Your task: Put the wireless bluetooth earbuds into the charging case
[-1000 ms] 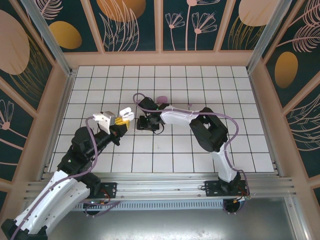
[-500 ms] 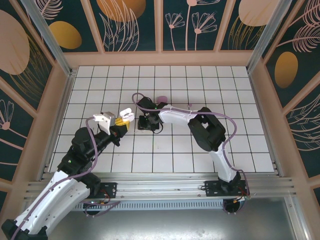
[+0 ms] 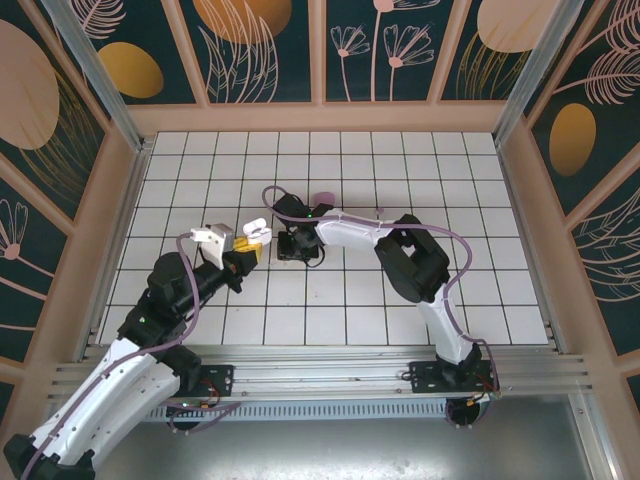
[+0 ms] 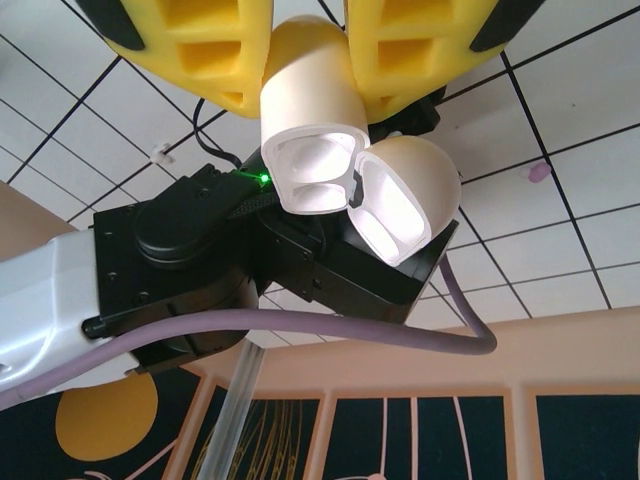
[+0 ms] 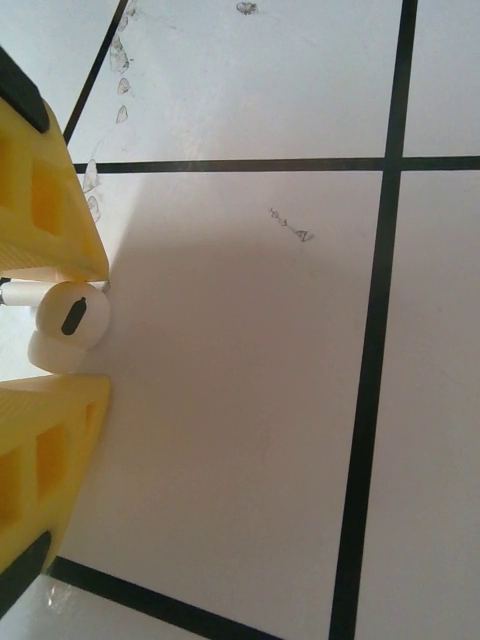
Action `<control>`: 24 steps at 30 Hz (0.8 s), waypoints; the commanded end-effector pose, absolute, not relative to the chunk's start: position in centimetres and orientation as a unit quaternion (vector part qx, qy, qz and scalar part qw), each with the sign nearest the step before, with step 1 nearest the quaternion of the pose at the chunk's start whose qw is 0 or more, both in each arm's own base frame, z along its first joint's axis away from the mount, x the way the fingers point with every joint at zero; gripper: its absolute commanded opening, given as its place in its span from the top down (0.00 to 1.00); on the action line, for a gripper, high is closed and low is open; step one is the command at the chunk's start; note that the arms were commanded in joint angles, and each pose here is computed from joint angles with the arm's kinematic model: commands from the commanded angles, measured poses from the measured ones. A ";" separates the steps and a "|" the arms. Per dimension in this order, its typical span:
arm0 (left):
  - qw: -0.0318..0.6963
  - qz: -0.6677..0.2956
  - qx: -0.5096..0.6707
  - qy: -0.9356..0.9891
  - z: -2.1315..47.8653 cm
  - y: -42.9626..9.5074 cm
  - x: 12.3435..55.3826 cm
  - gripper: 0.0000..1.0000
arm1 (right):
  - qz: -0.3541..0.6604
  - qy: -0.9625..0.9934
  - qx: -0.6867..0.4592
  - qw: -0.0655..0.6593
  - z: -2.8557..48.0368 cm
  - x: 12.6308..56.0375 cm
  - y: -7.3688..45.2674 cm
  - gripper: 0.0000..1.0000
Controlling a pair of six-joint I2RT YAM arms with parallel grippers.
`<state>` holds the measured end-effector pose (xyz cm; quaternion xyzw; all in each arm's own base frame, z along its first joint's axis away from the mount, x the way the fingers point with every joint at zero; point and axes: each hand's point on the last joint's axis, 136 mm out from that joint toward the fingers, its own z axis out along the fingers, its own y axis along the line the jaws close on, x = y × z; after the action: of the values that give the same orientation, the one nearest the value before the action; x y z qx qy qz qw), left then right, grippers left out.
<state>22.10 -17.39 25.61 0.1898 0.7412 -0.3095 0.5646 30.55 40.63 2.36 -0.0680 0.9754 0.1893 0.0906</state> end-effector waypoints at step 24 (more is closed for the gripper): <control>0.563 -0.381 0.266 0.684 25.0 -20.8 21.0 1.00 | 0.112 0.960 -0.091 0.239 9.5 34.2 31.3 0.71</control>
<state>21.49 -19.93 23.16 0.2371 0.7272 -0.3590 0.5349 33.56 32.52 7.26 -0.0811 0.9692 0.1312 0.1919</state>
